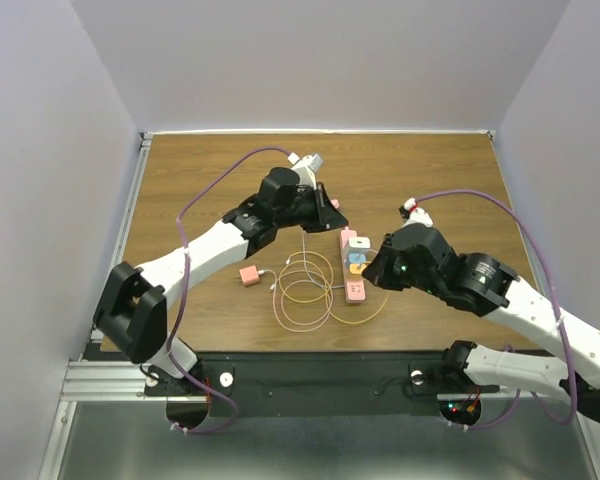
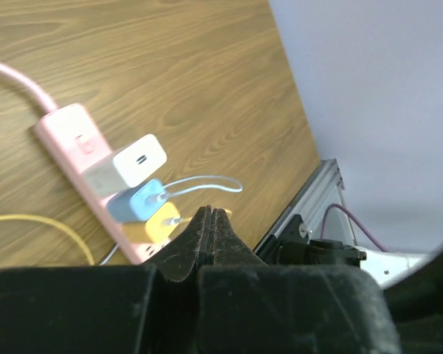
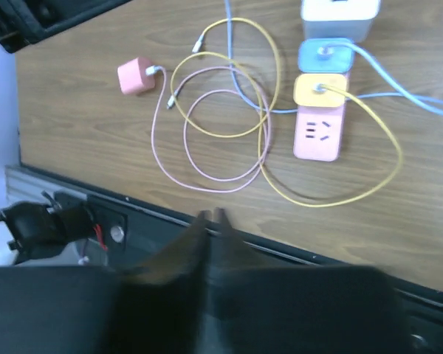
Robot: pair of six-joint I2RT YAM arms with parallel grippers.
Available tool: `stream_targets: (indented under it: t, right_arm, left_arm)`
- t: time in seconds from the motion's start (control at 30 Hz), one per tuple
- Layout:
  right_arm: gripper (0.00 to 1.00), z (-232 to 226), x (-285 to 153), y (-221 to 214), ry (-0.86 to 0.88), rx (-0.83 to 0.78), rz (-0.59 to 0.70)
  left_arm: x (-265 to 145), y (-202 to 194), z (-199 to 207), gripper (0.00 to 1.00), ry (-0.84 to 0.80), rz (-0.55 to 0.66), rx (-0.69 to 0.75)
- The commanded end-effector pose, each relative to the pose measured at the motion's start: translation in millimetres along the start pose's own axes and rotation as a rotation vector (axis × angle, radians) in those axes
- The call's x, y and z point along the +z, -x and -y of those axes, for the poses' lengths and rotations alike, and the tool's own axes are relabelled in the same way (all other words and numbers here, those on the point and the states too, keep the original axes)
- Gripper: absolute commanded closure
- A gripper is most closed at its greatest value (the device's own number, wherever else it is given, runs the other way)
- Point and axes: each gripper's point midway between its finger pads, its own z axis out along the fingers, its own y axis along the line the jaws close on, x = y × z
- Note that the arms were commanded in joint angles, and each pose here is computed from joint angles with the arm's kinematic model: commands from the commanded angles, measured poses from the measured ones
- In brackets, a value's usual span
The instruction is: Pull the plug off the socket
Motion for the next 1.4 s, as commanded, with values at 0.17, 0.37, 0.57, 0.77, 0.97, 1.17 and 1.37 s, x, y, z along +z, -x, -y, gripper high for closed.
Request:
stream_targets:
  t: [0.17, 0.37, 0.57, 0.77, 0.97, 1.17, 1.37]
  right_arm:
    - [1.00, 37.2, -8.0, -31.6, -0.064, 0.091, -0.060]
    - [1.00, 41.3, -3.3, -38.1, -0.088, 0.079, -0.086]
    - [1.00, 42.3, -2.4, -38.6, -0.094, 0.070, -0.088]
    - [1.00, 44.0, 4.8, -42.4, -0.108, 0.053, -0.101]
    - [1.00, 38.0, 22.6, -47.3, -0.104, 0.026, -0.121]
    - [0.97, 37.8, 40.0, -38.3, -0.163, -0.011, -0.091]
    - [0.45, 45.6, 63.1, -35.4, -0.267, -0.058, -0.083]
  left_arm:
    - [51.8, -10.1, 46.9, 1.00, -0.237, -0.088, -0.014]
    - [88.1, -11.9, 32.8, 1.00, -0.219, -0.113, -0.032]
    - [108.0, -14.9, 17.8, 1.00, -0.207, -0.123, -0.069]
    - [110.4, -45.8, -16.5, 1.00, -0.164, -0.175, -0.106]
    - [110.9, -71.6, -42.6, 1.00, -0.141, -0.211, -0.129]
    - [107.6, -93.5, -72.2, 1.00, -0.098, -0.223, -0.162]
    - [94.5, -112.6, -107.5, 1.00, -0.040, -0.234, -0.200]
